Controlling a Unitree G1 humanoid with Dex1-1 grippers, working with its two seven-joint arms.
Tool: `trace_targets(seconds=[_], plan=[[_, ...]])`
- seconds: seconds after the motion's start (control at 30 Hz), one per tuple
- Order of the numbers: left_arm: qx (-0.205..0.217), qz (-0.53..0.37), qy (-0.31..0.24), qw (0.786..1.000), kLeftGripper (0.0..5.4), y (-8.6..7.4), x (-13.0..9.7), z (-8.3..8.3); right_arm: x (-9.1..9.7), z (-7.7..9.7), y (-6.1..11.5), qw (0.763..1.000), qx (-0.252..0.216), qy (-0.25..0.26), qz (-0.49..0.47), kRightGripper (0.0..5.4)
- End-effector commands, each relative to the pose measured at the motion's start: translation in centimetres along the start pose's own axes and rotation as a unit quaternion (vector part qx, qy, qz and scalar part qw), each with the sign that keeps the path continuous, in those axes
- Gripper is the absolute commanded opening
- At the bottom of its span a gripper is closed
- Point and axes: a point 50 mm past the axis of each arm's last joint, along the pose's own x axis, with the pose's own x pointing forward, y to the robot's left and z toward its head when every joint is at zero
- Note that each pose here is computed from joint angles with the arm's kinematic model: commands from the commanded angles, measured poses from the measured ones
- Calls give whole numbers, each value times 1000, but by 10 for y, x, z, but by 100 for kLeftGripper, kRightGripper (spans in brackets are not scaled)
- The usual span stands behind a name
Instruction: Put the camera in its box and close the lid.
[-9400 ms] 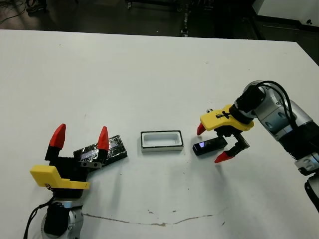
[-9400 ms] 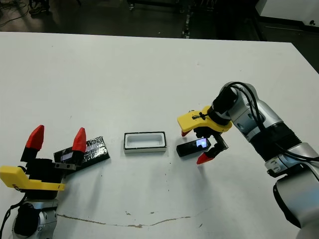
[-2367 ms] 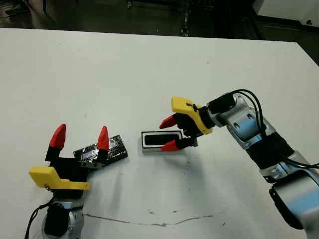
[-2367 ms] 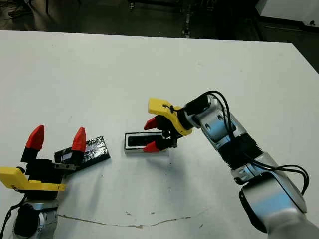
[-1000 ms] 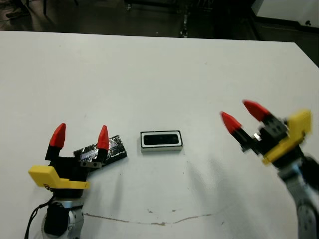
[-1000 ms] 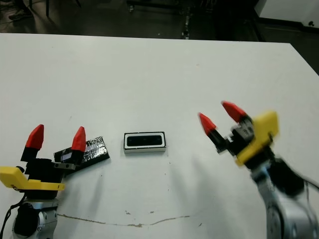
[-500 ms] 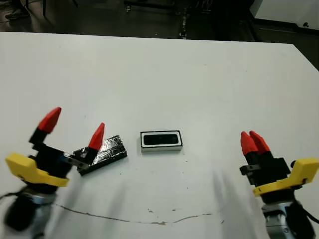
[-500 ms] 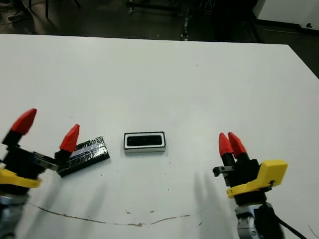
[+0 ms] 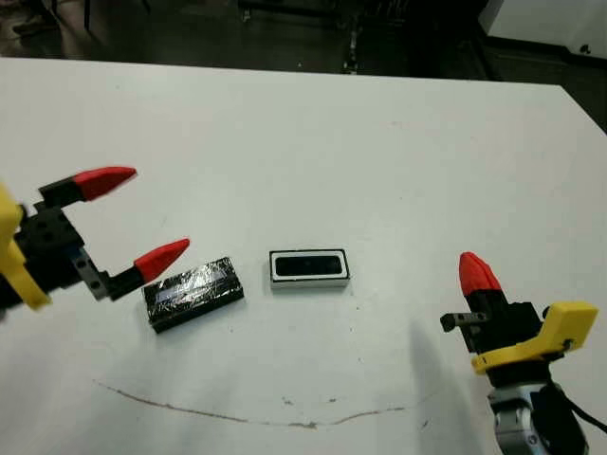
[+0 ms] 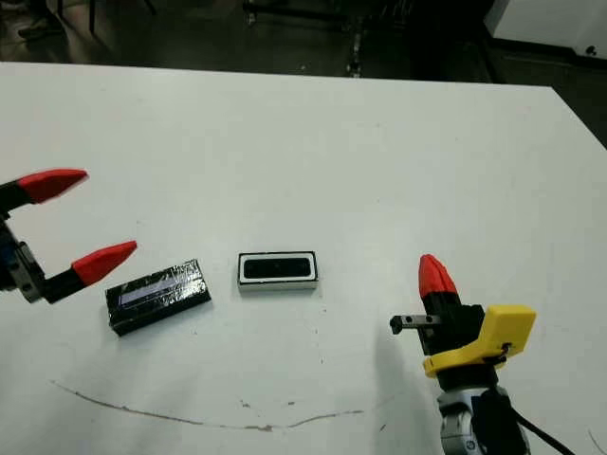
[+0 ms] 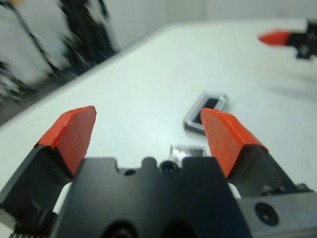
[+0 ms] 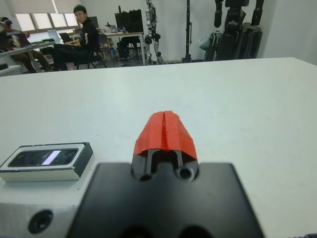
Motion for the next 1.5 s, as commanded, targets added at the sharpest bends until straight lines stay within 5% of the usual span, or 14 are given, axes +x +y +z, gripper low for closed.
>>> trace_targets(seconds=[0.03,0.2,0.6,1.5], plan=[[-41,-52,31,997,540,8,7,-11,-2,-2,-5,1000,-4,7,-7,1],[-139,-118,72,981,540,18,18,-21,-2,-4,-6,1000,-4,7,-6,1],[-182,-151,103,966,540,11,32,-27,-1,-9,-3,1000,-6,12,-3,1],[-83,-103,169,977,540,-11,36,-31,-3,-10,-2,1000,-6,15,-3,1]])
